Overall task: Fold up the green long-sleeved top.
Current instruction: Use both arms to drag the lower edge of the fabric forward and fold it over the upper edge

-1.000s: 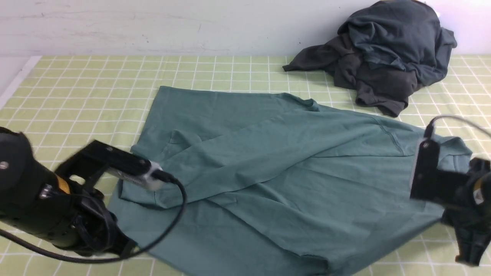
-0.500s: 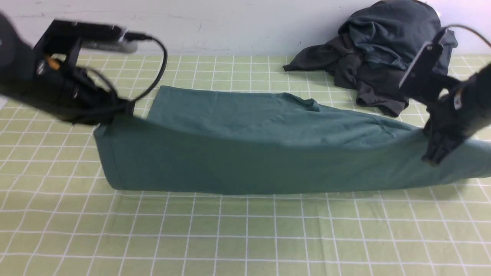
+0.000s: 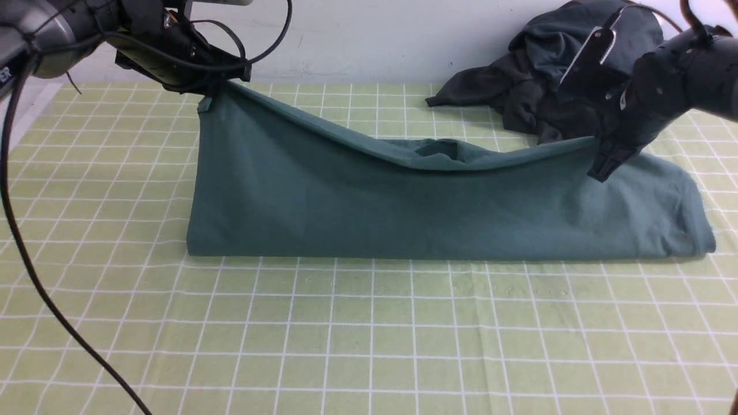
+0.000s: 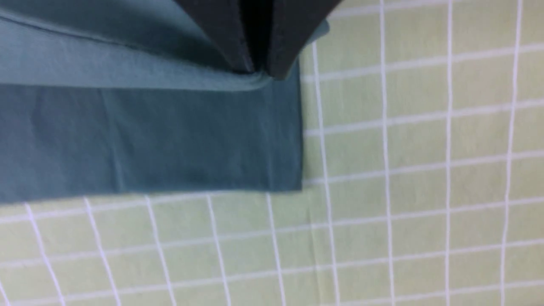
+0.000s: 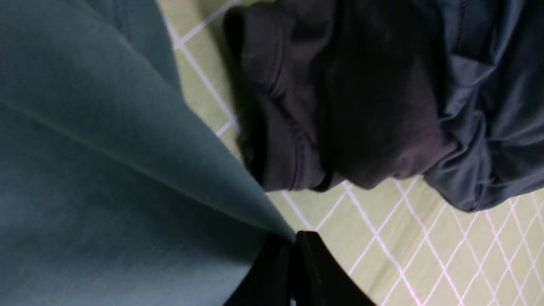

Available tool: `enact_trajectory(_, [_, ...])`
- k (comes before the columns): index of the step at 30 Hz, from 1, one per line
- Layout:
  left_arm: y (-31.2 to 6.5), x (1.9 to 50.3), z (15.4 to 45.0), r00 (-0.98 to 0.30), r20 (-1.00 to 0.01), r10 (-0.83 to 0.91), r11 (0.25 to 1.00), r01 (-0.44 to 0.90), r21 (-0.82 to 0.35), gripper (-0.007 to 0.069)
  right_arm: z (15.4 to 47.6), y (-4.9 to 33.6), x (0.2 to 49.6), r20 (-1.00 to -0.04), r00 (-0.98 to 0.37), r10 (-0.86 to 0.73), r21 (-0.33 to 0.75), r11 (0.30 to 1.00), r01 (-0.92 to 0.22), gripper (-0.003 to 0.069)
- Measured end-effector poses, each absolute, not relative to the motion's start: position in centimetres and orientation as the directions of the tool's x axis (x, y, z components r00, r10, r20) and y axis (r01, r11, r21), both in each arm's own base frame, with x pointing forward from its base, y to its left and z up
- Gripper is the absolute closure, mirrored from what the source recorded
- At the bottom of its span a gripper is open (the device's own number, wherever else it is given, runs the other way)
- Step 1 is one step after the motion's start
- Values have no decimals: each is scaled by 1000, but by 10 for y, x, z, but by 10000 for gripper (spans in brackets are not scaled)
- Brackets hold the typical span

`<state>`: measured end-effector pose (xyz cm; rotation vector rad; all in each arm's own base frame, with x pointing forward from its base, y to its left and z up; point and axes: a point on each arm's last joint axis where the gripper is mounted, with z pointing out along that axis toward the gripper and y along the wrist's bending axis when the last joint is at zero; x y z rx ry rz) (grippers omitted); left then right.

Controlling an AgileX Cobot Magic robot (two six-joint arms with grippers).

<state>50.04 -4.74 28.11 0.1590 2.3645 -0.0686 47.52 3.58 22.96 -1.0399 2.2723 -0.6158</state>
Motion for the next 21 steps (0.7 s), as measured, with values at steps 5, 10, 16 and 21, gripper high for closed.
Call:
enact_trajectory(5, [-43,529,255,-710,-699,81,994,106,8,625,218,26,497,-392,-567,-725,-584,672,-455,659])
enact_trajectory(10, [-35,554,218,-702,-710,50,998,69,2,549,193,17,508,-426,-631,-649,-526,745,-411,567])
enact_trajectory(16, [-26,562,196,-725,-688,-2,999,33,-38,326,197,17,513,-511,-680,-526,-457,836,-303,442])
enact_trajectory(21, [-14,555,222,-749,-662,-27,999,10,-51,216,235,21,512,-596,-700,-394,-379,906,-187,436])
